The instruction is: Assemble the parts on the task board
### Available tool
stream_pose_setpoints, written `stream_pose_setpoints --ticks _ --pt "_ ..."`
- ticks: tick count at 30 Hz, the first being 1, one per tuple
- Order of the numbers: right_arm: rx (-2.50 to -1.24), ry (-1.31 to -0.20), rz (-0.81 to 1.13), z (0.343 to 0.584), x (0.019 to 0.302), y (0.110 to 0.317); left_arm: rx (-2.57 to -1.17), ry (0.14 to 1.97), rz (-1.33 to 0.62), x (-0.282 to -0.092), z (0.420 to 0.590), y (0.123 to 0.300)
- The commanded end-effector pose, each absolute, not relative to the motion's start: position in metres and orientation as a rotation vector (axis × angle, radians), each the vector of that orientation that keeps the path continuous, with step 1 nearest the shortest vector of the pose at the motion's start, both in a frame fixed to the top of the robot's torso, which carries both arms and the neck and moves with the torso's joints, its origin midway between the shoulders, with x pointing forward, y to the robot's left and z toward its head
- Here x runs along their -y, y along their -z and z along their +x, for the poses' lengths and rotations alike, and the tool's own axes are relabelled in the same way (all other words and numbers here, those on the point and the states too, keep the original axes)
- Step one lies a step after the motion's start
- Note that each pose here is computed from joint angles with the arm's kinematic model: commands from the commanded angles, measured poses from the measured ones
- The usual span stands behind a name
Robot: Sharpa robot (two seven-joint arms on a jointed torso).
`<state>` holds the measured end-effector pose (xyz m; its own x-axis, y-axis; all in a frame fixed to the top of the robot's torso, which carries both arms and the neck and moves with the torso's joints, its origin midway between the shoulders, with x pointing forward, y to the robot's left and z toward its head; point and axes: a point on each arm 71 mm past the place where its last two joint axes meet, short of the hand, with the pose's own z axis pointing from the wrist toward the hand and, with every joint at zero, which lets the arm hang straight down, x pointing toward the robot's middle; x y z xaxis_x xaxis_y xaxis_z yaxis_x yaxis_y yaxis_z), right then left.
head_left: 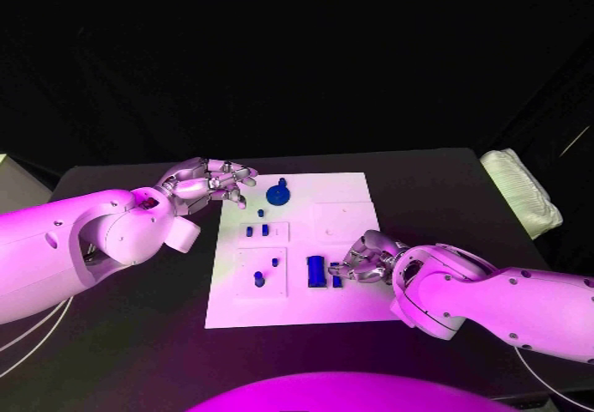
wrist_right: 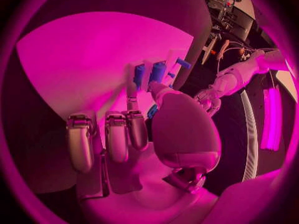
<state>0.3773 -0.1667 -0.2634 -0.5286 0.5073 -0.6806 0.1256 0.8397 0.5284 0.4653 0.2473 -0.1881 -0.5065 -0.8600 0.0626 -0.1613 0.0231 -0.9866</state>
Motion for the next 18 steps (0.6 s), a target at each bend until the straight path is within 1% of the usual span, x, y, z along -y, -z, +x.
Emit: stream_pose_setpoints --ticks 1,7,18 --pt "-2.108 -0.541 0.42 0.3763 0.1657 0.2636 -1.729 1.551 -1.03 -0.2449 0.4644 0.1872" --pt "-2.118 -0.54 0.394 0.3761 0.1685 0.2641 -1.729 1.551 -1.029 -0.245 0.4645 0.1872" --pt "-2.081 -0.509 0.307 0.3788 0.1668 0.2674 -1.729 1.552 -1.028 -0.2445 0.4648 0.1873"
